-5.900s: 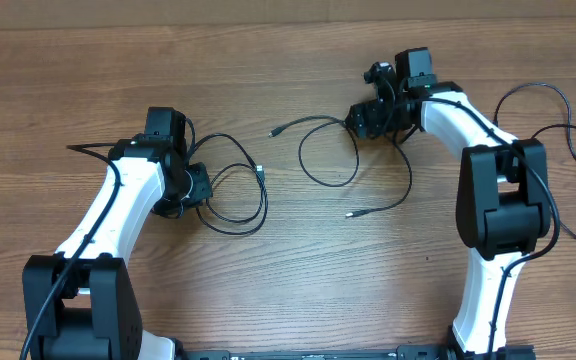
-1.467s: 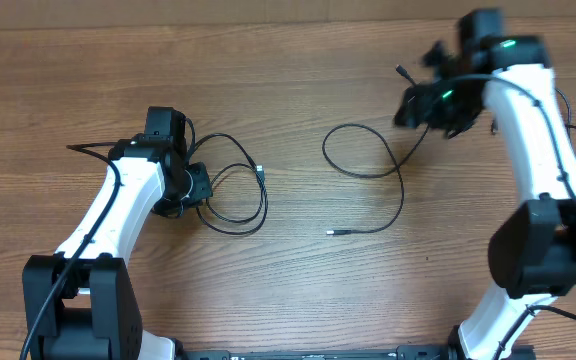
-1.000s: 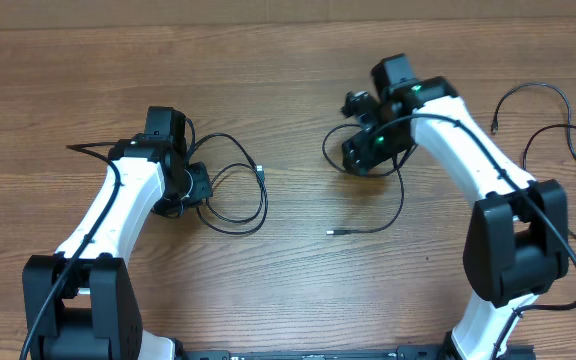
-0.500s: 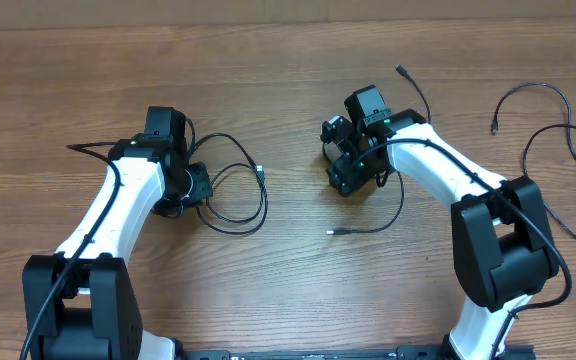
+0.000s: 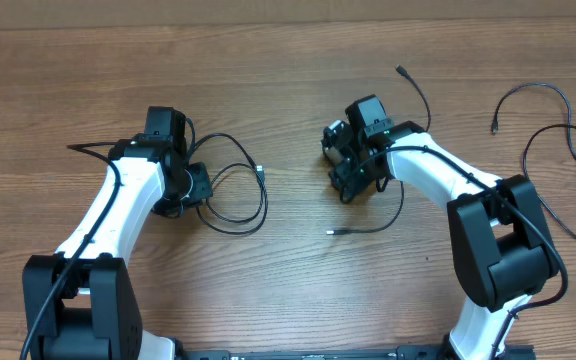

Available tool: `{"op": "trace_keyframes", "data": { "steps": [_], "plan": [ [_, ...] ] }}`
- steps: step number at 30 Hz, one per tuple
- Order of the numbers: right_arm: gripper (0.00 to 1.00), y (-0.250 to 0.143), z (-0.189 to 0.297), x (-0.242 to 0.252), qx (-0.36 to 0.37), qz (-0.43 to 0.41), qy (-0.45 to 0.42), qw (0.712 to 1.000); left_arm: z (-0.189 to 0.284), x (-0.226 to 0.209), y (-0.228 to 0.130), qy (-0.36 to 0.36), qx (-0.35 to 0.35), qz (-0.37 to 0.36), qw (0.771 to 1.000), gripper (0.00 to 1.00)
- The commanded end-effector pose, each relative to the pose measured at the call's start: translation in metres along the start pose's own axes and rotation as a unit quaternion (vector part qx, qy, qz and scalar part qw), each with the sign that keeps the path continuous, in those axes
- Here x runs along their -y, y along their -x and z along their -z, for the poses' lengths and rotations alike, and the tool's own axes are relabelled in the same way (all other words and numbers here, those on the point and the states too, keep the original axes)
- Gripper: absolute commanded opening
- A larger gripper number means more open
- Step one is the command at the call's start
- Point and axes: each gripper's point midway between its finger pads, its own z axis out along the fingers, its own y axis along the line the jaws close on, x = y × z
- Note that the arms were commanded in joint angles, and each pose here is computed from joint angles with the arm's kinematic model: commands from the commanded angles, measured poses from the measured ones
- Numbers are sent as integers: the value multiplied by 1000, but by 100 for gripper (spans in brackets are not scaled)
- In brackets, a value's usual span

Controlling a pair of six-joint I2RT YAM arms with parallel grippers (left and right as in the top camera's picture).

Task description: Untangle cables

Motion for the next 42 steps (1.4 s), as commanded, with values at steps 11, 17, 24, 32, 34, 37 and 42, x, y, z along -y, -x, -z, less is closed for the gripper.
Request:
{"op": "trace_keyframes", "data": {
  "steps": [11,17,24,32,34,37,42],
  "plan": [
    [22,-4,1,-2,-4,-28,1,1000,-2,-1,-1,3,-5,-10,1000,4],
    [9,-9,3,-4,-17,-30,5,999,-2,-1,-1,3,-5,-10,1000,4],
    [4,5,24,7,-18,-59,-15,998,-2,-1,-1,3,-5,-10,1000,4],
    [14,41,73,25,26,-87,-34,995,-2,-1,-2,4,-5,-10,1000,4],
    [29,38,75,24,17,-72,-32,997,-2,-1,-2,3,-5,-10,1000,4],
    [66,24,72,12,-11,-51,-7,999,-2,-1,-2,4,-6,-10,1000,4],
    [80,30,72,2,3,-49,24,999,-2,-1,-2,4,-6,-10,1000,4]
  ]
}}
